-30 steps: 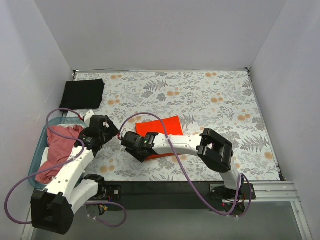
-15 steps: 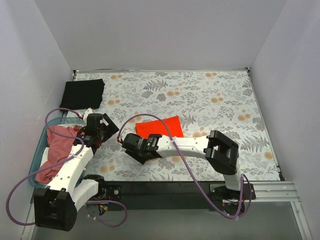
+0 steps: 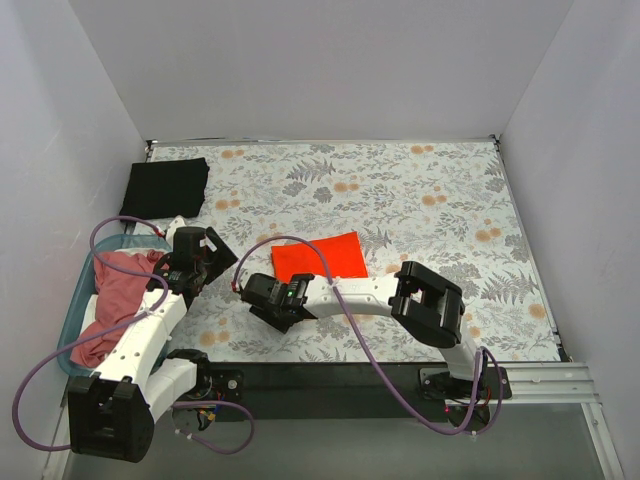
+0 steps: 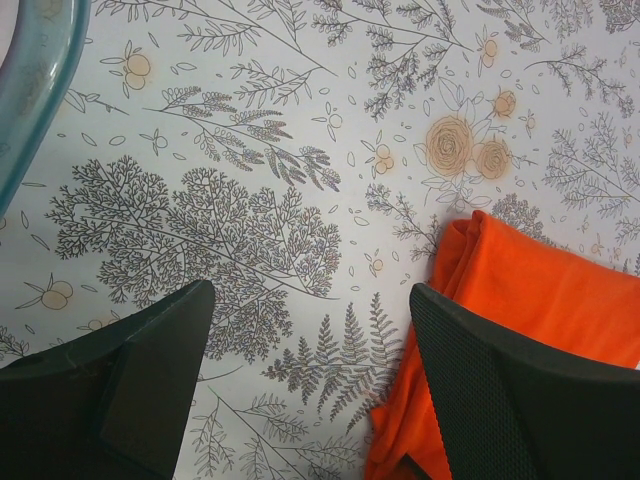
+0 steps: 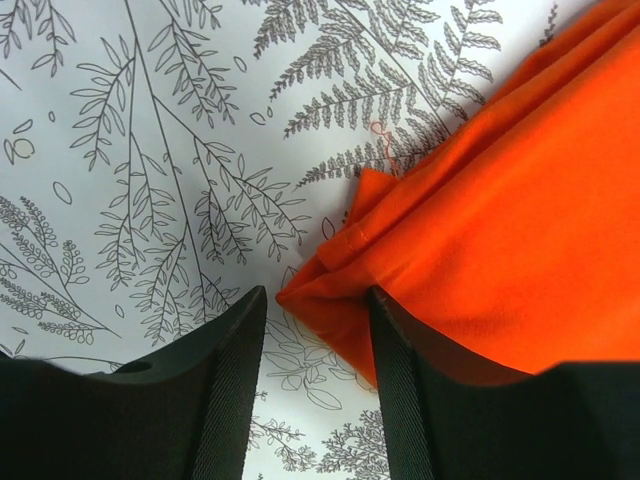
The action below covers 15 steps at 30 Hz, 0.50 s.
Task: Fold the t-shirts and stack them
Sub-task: Neatly place the folded tshirt to the corner
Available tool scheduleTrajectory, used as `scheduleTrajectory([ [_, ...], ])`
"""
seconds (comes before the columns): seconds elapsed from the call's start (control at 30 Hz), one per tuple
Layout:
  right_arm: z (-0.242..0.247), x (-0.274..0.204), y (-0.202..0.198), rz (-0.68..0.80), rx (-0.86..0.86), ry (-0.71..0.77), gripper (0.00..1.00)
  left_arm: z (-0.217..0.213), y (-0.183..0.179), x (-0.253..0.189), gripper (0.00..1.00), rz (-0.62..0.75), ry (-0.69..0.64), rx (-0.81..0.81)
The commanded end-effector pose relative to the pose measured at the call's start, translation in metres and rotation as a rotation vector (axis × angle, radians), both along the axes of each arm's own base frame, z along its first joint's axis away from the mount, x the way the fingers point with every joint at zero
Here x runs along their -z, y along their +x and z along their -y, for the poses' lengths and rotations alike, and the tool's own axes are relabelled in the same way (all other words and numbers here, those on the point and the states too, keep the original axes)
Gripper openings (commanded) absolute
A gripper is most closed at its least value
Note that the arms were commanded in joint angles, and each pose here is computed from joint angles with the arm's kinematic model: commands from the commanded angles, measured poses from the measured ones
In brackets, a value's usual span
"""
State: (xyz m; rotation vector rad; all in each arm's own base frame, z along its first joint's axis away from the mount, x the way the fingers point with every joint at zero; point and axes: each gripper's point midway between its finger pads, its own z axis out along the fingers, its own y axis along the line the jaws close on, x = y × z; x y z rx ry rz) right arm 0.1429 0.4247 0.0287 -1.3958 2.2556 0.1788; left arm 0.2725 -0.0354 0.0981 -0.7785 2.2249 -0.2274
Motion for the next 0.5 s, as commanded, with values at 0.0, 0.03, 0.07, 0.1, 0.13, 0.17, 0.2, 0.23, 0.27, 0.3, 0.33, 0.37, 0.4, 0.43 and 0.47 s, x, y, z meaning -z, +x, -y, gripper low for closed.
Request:
scheduleTrajectory([
  [0.0, 0.004, 0.005, 0.008, 0.034, 0.052, -0.037, 0.51, -0.002, 0.001, -0.002, 0.78, 0.018, 0.006, 0.002],
  [0.03, 0.006, 0.007, 0.008, 0.035, 0.057, -0.054, 0.50, -0.001, 0.001, -0.002, 0.78, 0.017, 0.004, 0.006],
  [0.07, 0.005, 0.006, 0.009, 0.037, 0.063, -0.055, 0.47, -0.001, 0.001, -0.002, 0.78, 0.017, 0.002, 0.009],
  [0.1, 0.006, 0.010, 0.009, 0.037, 0.064, -0.067, 0.45, 0.000, 0.001, -0.002, 0.78, 0.016, 0.000, 0.013],
  [0.13, 0.006, 0.010, 0.009, 0.037, 0.064, -0.069, 0.42, 0.001, 0.001, -0.001, 0.78, 0.015, 0.001, 0.020],
  [0.17, 0.006, 0.010, 0.009, 0.036, 0.064, -0.073, 0.33, 0.004, 0.001, 0.000, 0.77, 0.012, -0.012, 0.038],
  [0.2, 0.006, 0.011, 0.010, 0.041, 0.069, -0.073, 0.29, 0.006, 0.002, -0.001, 0.77, 0.019, -0.018, 0.046],
  [0.23, 0.007, 0.011, 0.011, 0.040, 0.072, -0.074, 0.18, 0.008, 0.002, -0.001, 0.77, 0.019, -0.022, 0.056],
  [0.27, 0.006, 0.010, 0.011, 0.042, 0.071, -0.074, 0.12, 0.012, 0.001, 0.000, 0.77, 0.016, -0.040, 0.075],
  [0.3, 0.007, 0.009, 0.011, 0.037, 0.072, -0.069, 0.02, 0.015, 0.000, 0.001, 0.77, 0.013, -0.049, 0.085],
  [0.33, 0.007, 0.006, 0.012, 0.030, 0.070, -0.061, 0.01, 0.018, -0.001, 0.003, 0.77, 0.009, -0.064, 0.094],
  [0.37, 0.007, 0.005, 0.012, 0.021, 0.068, -0.053, 0.01, 0.023, -0.002, 0.005, 0.77, -0.001, -0.086, 0.112],
  [0.4, 0.006, -0.001, 0.010, 0.001, 0.062, -0.018, 0.01, 0.026, -0.002, 0.006, 0.77, -0.010, -0.099, 0.122],
  [0.43, 0.009, -0.004, 0.015, -0.008, 0.081, 0.004, 0.01, 0.027, -0.003, 0.008, 0.77, -0.022, -0.108, 0.125],
  [0.47, 0.011, -0.008, 0.017, -0.017, 0.091, 0.028, 0.01, 0.028, -0.004, 0.012, 0.77, -0.039, -0.117, 0.113],
])
